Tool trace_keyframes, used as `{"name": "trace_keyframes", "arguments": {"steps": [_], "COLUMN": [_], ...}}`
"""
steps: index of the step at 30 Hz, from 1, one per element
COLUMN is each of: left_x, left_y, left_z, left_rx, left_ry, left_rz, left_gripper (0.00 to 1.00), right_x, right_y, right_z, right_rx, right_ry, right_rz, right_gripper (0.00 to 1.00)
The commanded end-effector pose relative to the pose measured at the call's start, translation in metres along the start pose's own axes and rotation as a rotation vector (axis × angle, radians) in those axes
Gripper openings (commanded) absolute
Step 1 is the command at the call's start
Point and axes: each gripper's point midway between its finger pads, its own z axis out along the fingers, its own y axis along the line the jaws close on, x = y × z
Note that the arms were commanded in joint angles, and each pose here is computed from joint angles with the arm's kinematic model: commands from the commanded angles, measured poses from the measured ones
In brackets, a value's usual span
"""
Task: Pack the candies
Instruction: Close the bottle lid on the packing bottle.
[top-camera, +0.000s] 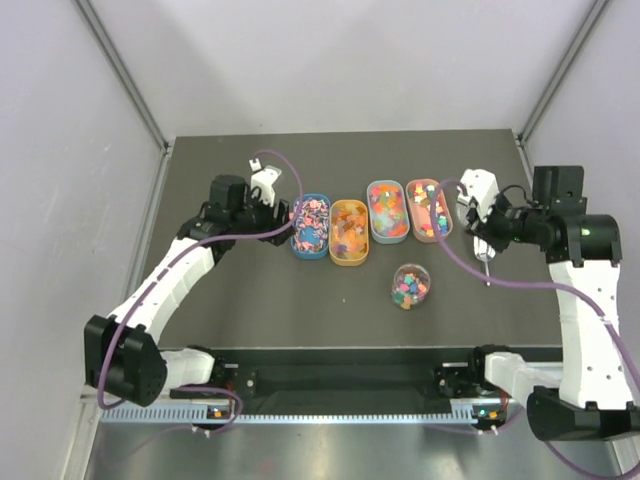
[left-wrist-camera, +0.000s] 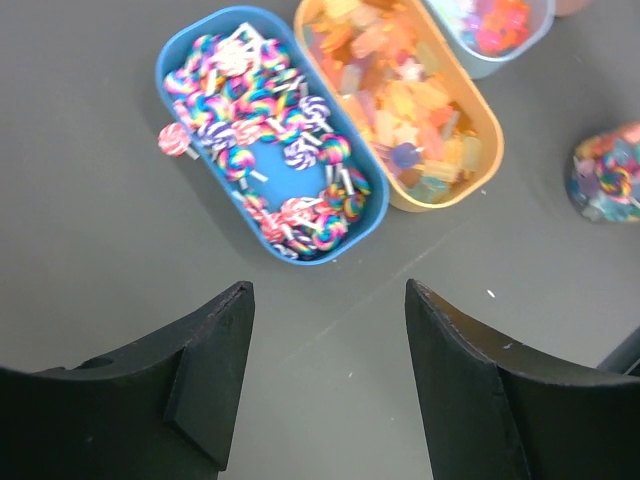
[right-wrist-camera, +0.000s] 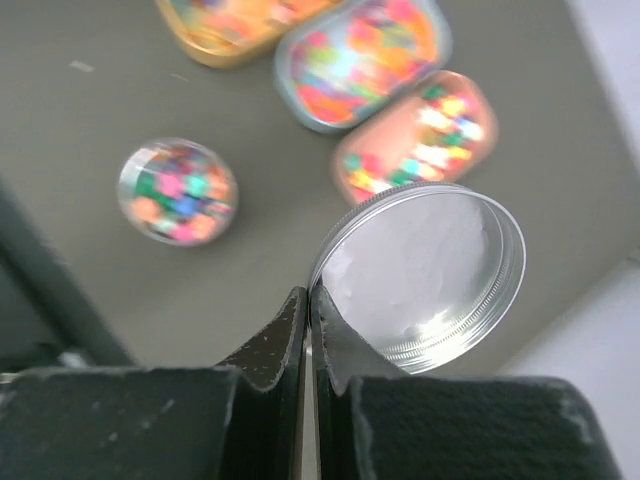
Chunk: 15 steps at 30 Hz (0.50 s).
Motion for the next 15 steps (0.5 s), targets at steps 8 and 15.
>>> {"name": "trace_keyframes", "arguments": {"steps": [8,15], "left_x": [0.008,0.03], "left_y": [-0.004,-0.009], "left_z": [0.01,0.006], "left_rx": [0.087,0.119], "left_ry": [-0.005,0.035], "left_rz": [-0.057,-0.03], "left_gripper": [0.66,0.66], "right_x": [-0.019,-0.053], "right_y": [0.053,0.01], "right_z": [0.038,0.037], "right_rx": [-0.584,-0.802], "right_ry": [-0.257,-0.538], "right_rz": [0.634,1.064], "right_gripper": [0.04,0.09]}}
